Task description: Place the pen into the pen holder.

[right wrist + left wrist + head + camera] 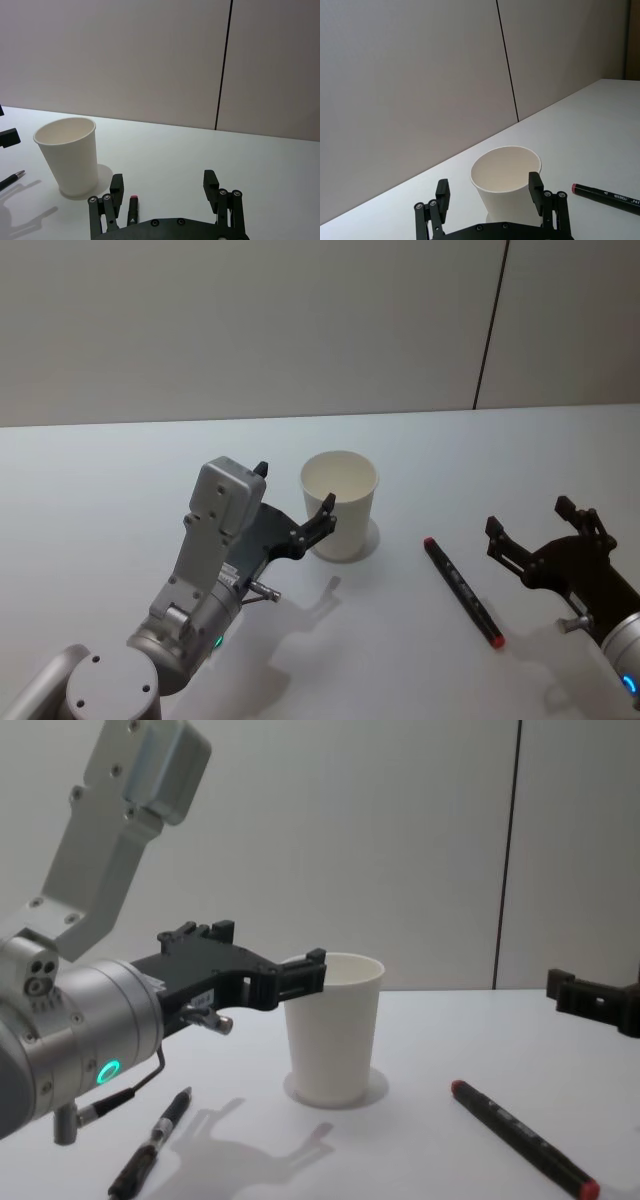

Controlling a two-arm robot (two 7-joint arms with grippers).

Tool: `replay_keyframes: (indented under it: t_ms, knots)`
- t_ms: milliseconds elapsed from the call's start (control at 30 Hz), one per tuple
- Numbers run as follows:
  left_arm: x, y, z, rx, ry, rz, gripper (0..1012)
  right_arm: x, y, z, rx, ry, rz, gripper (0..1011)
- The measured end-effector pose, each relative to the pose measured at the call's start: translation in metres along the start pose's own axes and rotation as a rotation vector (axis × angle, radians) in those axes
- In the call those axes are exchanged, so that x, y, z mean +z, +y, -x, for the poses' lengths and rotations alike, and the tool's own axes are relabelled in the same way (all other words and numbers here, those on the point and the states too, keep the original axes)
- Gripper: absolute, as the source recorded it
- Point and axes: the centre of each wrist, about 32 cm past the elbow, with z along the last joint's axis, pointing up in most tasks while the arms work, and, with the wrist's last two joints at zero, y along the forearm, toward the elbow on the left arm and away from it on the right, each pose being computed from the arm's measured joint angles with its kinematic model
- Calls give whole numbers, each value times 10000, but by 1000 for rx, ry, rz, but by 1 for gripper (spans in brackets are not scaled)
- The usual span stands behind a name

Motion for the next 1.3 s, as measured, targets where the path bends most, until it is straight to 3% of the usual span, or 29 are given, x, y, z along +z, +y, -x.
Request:
replay_keyframes:
  t_ms: [1300]
  knots:
    - [0, 0, 0, 0, 0, 0, 1004, 0, 0, 0, 0, 0, 0, 1001]
